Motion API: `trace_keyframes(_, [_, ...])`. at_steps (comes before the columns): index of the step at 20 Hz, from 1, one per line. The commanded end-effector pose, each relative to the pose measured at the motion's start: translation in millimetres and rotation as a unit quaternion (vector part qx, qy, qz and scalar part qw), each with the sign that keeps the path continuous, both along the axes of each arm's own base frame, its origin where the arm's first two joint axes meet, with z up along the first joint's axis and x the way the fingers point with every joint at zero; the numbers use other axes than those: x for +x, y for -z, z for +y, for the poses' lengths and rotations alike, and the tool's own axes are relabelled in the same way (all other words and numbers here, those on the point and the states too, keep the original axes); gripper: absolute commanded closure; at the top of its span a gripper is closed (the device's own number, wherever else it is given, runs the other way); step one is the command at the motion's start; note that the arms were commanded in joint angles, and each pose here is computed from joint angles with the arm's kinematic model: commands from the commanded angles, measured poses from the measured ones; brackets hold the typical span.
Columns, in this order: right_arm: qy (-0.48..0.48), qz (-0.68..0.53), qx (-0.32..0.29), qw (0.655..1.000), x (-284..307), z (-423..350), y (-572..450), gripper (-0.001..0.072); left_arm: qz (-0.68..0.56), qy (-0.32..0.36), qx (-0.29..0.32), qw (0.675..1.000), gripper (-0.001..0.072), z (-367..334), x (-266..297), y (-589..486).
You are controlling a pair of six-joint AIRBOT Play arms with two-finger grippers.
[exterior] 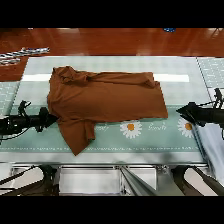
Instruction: Fold the shirts.
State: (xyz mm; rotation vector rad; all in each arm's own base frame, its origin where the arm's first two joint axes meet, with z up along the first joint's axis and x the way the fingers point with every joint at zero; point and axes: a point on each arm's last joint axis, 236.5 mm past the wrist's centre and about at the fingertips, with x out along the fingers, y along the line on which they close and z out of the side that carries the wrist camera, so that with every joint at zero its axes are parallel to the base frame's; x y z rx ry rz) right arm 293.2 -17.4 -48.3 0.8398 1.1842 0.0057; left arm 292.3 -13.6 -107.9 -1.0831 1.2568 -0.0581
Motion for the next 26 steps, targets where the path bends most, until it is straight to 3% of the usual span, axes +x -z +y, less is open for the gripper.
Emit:
trace_keyframes(1, [0.002,0.040,0.037,0.998,-5.3,8.0,19.4,0.0303,-0.014,0.012,-0.007,1.000,0.0695,-6.4,9.5,-9.1])
trace_keyframes(8, [0.016,0.054,0.104,0.993,10.0,21.2,46.0,0.0304,-0.014,0.013,-0.008,1.000,0.0695,-6.7,9.5,-9.3])
trace_keyframes(14, [-0.030,0.061,0.075,0.995,45.3,60.1,57.2,0.0304,-0.014,0.013,-0.008,1.000,0.0694,-6.7,9.5,-9.3])
trace_keyframes(15, [-0.047,0.058,0.074,0.994,54.5,70.8,53.5,0.0342,-0.014,0.013,-0.008,1.000,0.0695,-6.7,9.5,-9.3])
trace_keyframes(16, [-0.069,0.053,0.073,0.994,61.1,82.3,49.5,0.0461,-0.014,0.012,-0.008,1.000,0.0695,-6.4,9.9,-9.6])
trace_keyframes(17, [-0.092,0.044,0.070,0.992,68.6,92.9,44.5,0.0629,-0.017,0.013,-0.006,1.000,0.0695,-5.2,12.2,-11.4])
trace_keyframes(18, [-0.114,0.026,0.063,0.991,77.0,100.8,36.7,0.0689,-0.025,0.017,-0.008,1.000,0.0695,-4.8,16.3,-17.7])
trace_keyframes(23, [-0.189,-0.090,0.040,0.977,135.4,109.8,-83.9,0.0689,-0.210,0.013,-0.034,0.977,0.0695,-0.2,91.4,-162.0])
trace_keyframes(26, [-0.209,-0.221,-0.056,0.951,161.9,90.9,-216.8,0.0690,-0.386,-0.003,0.066,0.920,0.0695,25.7,125.7,-308.1])
